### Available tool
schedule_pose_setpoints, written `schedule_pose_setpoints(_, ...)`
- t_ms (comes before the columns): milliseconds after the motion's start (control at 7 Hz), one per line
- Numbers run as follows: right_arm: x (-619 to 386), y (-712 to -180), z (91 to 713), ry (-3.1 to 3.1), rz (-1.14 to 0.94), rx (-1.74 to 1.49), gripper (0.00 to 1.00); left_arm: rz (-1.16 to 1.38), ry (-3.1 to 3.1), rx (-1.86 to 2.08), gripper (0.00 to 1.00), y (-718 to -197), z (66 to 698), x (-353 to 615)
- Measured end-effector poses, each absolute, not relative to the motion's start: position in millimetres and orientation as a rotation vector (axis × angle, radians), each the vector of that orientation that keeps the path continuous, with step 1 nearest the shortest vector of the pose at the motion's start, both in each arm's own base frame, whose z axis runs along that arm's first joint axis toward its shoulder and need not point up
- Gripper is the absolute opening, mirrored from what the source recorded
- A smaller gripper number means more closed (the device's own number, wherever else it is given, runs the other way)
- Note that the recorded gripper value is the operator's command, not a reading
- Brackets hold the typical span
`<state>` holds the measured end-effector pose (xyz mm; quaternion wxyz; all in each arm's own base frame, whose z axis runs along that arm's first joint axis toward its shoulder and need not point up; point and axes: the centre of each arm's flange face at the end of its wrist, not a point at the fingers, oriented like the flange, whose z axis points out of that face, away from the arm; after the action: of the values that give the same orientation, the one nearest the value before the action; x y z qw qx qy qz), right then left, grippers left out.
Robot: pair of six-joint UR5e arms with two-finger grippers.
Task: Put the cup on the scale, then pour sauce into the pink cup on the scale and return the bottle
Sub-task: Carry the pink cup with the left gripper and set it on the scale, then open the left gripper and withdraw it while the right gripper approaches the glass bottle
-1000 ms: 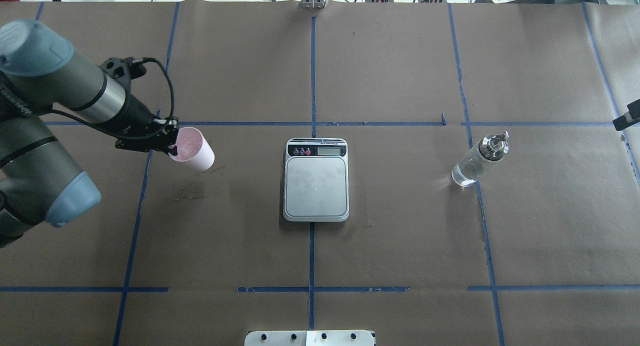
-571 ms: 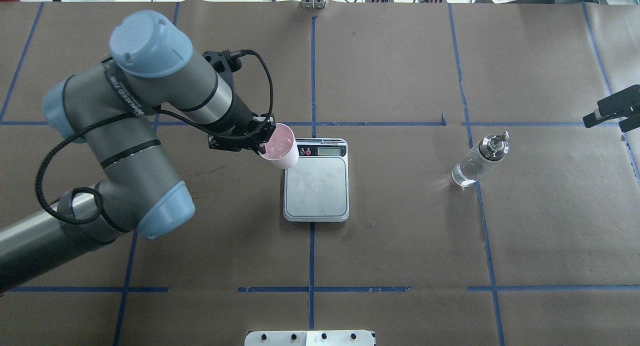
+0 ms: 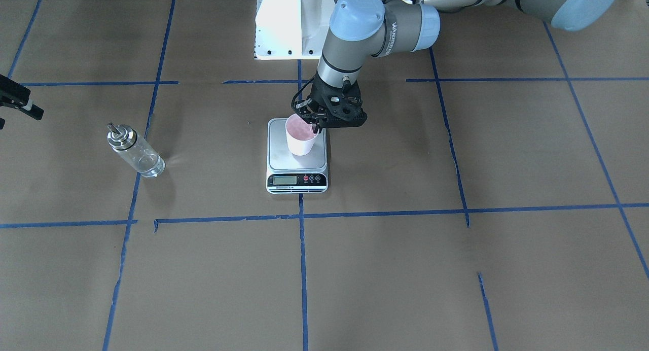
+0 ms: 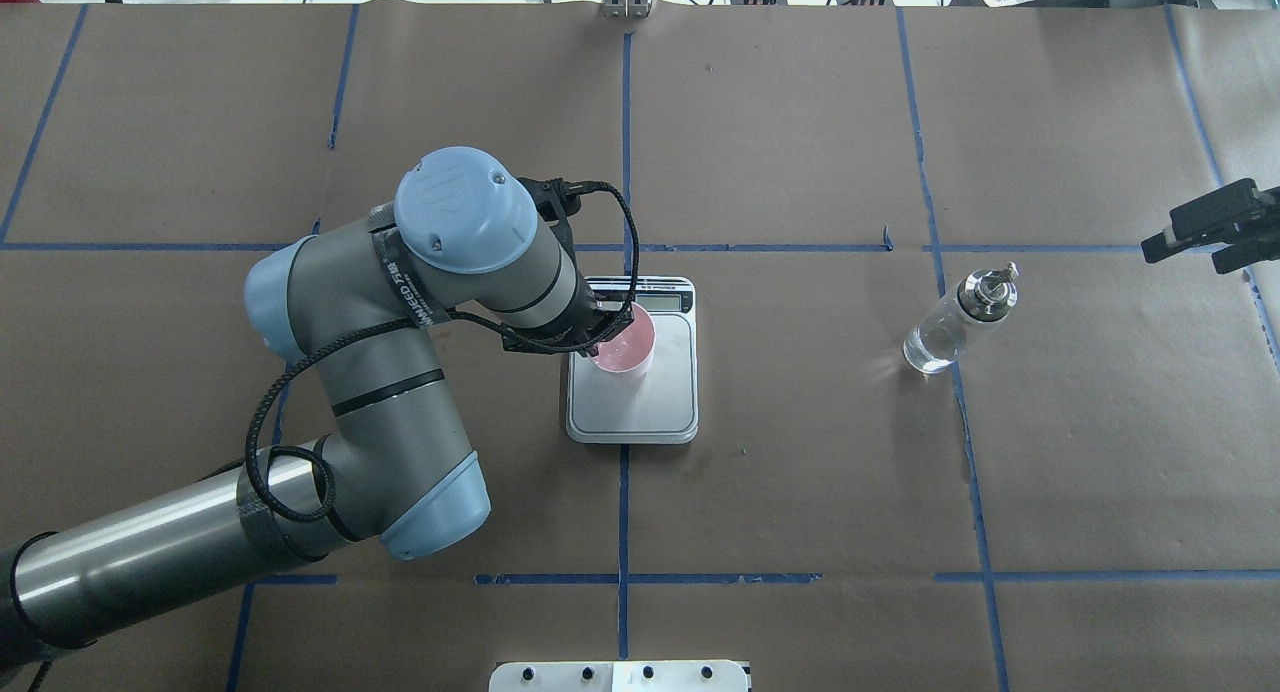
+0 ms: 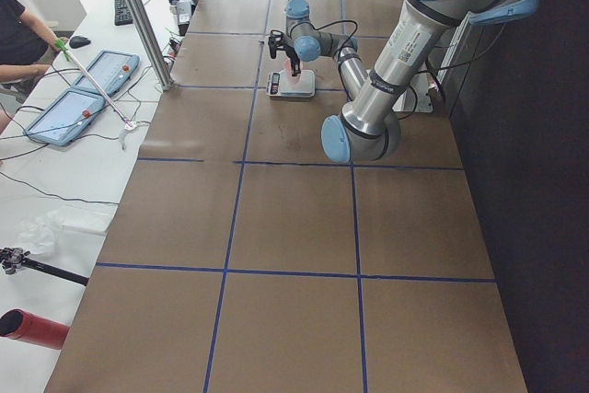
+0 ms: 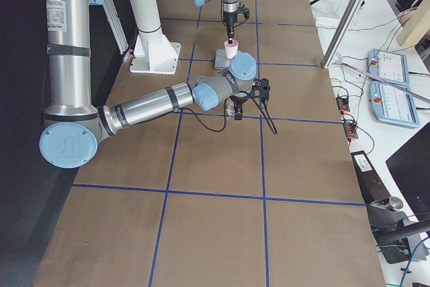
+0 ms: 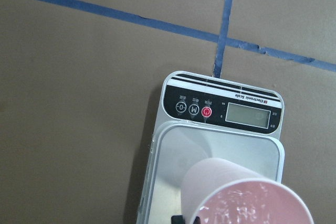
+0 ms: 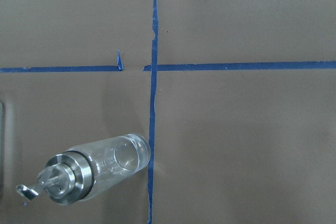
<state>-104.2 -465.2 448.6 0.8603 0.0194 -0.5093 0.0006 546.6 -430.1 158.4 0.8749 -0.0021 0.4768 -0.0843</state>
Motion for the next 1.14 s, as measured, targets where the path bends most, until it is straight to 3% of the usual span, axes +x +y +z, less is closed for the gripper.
schedule_pose_setpoints(286,-105.4,-464.5,447.4,-1.07,-0.001,0.041,1.0,-0.172,0.996,0.001,0.54,-427.4,153.6,553.5)
schedule_pose_setpoints(714,-109.8,-462.2,444.1,-1.073,-0.012,0.04,1.0,-0.167,1.013,0.007,0.62,-424.3,145.2,548.8)
schedule_pose_setpoints(1143,-151.0,-438.6,406.1,-1.08,0.011,-0.01,1.0,-0.169,1.135,0.067,0.63,-422.5,100.6,484.5)
